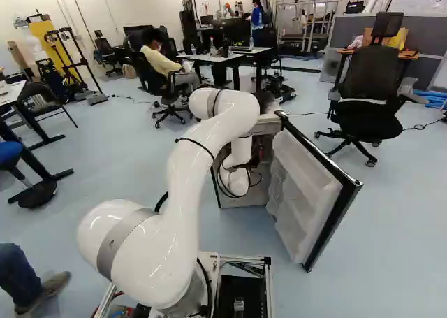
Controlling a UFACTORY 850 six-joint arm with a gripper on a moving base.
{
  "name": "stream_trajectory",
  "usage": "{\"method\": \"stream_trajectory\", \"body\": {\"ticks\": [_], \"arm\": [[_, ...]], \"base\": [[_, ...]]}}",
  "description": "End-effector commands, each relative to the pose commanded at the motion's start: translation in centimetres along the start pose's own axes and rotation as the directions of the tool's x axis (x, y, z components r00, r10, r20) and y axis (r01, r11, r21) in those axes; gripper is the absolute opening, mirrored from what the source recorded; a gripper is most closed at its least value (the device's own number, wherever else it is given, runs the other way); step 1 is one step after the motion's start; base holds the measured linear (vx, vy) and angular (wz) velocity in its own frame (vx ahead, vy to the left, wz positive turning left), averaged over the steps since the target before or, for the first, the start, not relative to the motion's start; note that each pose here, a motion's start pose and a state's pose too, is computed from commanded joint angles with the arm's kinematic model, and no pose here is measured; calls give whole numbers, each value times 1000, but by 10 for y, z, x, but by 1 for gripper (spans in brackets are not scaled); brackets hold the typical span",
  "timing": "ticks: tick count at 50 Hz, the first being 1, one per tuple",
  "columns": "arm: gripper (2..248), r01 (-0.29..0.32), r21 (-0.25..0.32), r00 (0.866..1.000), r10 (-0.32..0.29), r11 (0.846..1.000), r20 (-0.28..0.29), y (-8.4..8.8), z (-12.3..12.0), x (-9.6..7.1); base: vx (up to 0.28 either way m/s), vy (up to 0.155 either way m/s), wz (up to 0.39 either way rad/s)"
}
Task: Grab a drink from the fridge
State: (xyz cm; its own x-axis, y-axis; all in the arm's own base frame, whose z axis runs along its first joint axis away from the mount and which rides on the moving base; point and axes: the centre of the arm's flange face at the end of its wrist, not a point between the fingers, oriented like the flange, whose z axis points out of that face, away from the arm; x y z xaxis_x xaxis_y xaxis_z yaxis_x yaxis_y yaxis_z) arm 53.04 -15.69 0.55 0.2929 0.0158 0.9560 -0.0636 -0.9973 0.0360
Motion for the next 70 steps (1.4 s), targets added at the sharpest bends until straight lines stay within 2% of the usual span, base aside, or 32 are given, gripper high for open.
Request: {"method": "stream_trajectory", "body": {"ticks": [2,21,48,70], "arm": [[181,0,0,1000,0,1000,0,0,0,0],[183,2,1,1000,-2,1000,-5,0,3,0],[183,10,5,1000,-10,1000,-19,0,20,-2],[183,16,-3,1000,-16,1000,-11,8,37,-7]], "base": [[0,0,0],[0,0,0],[0,0,0],[0,0,0]]}}
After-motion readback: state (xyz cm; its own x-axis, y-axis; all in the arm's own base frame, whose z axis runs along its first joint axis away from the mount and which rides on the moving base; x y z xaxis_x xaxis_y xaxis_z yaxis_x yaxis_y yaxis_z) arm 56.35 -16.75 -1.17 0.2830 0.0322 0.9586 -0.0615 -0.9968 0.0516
